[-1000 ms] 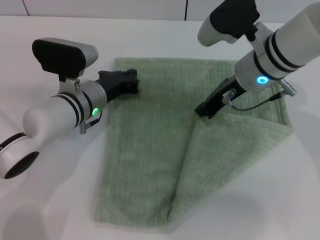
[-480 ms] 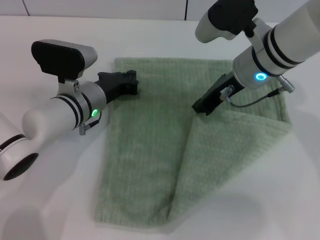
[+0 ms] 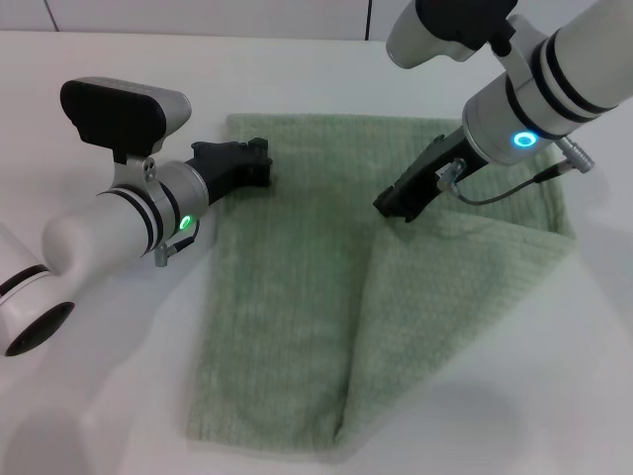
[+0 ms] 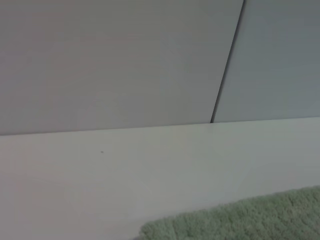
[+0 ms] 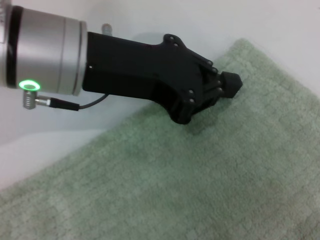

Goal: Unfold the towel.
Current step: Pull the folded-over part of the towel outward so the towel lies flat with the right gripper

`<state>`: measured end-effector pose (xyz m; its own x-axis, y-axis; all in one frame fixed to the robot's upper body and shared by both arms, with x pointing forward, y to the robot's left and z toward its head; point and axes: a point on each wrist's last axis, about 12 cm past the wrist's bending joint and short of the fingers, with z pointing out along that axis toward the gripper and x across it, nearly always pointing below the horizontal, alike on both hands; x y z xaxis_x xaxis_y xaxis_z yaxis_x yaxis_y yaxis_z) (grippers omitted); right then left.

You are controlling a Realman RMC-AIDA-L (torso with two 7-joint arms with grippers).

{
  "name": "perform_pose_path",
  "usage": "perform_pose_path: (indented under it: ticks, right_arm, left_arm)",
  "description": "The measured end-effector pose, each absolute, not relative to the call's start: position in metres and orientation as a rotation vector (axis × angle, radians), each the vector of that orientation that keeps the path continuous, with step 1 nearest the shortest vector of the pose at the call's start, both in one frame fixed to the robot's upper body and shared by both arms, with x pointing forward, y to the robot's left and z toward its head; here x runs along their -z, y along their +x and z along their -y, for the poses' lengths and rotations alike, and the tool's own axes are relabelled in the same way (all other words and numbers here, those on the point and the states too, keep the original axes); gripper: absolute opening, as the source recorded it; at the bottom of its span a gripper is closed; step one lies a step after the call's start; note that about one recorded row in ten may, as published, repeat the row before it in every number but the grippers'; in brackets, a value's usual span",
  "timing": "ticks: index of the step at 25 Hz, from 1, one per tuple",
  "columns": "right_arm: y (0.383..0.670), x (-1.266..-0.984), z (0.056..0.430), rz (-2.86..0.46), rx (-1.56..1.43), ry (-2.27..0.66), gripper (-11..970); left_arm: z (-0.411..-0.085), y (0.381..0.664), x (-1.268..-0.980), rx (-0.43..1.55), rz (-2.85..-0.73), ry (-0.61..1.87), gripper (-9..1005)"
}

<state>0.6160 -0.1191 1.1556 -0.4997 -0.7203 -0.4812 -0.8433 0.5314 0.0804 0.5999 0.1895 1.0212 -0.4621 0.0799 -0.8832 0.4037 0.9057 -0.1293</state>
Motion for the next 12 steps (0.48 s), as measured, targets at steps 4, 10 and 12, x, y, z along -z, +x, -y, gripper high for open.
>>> perform_pose_path:
  ticks: [4, 10, 12]
  right_arm:
    - [0.612, -1.162, 0.12, -2.375, -0.434, -1.298, 22]
    - [0.607, -1.172, 0.126, -2.376, -0.368, -1.291, 22]
    - [0.603, -1.176, 0.126, -2.368, -0.365, -1.301, 23]
  left_arm:
    - [-0.19, 0.6, -1.021, 0.392, -2.033, 0.351, 37]
    - [-0.189, 0.6, -1.021, 0.386, -2.037, 0.361, 38]
    - [-0.189, 0.6, -1.021, 0.385, -2.038, 0.361, 39]
